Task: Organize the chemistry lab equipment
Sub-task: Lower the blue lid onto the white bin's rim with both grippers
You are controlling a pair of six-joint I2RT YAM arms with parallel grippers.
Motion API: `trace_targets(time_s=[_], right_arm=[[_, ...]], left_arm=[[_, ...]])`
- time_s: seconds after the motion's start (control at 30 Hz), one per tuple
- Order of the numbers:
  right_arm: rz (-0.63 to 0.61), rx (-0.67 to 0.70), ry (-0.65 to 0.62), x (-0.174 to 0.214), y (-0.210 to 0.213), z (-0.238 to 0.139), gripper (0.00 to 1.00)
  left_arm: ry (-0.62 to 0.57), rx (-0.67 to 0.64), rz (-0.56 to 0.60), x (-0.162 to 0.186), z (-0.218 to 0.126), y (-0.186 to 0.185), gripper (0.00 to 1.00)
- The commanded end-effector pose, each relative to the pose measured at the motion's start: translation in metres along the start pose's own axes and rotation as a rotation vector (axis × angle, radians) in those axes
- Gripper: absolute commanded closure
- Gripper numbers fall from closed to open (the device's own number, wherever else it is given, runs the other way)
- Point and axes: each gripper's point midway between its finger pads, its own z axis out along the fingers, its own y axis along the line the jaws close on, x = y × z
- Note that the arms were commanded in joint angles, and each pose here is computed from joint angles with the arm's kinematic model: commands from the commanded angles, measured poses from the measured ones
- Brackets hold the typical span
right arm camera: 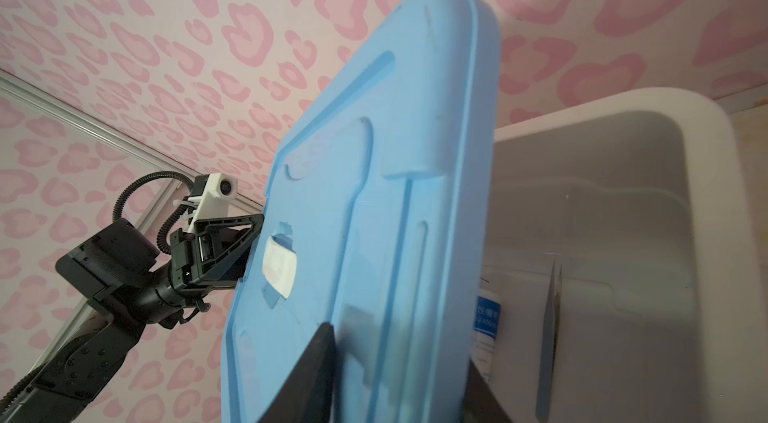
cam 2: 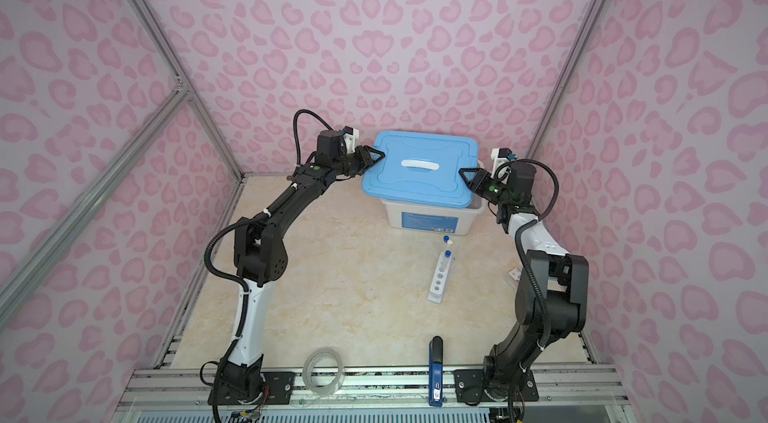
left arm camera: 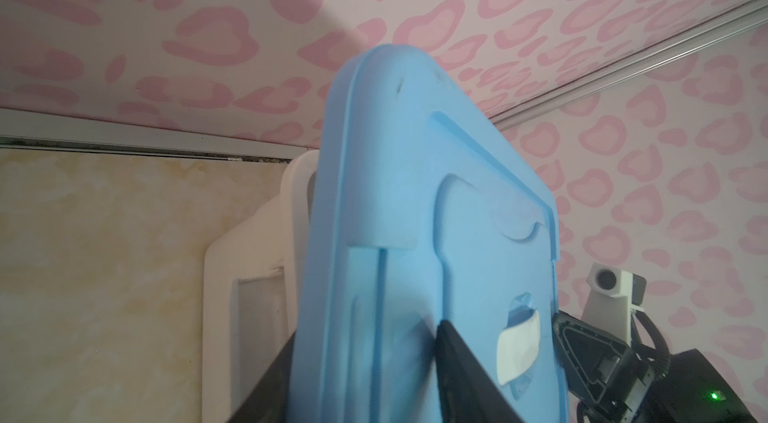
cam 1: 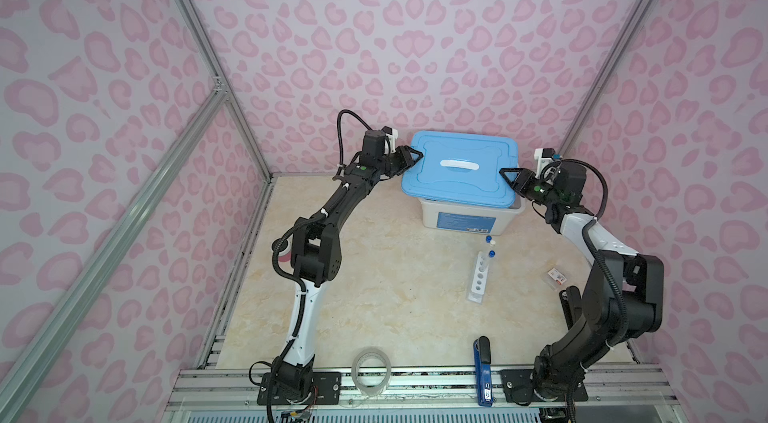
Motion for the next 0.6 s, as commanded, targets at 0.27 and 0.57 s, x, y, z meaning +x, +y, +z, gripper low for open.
trace_targets(time_s=[0.27, 0.57], right_arm=[[0.05, -0.123, -0.073, -0.016, 0.008, -0.005, 0.73], [0.139, -0.239, -0.143, -0.028, 0.005, -0.007, 0.77]], left_arm=[[-0.004, 0.04, 0.024, -0.002, 0.01, -0.004, 0.48], [-0.024, 0.056, 0.052, -0.008, 0.007, -0.014, 0.38]])
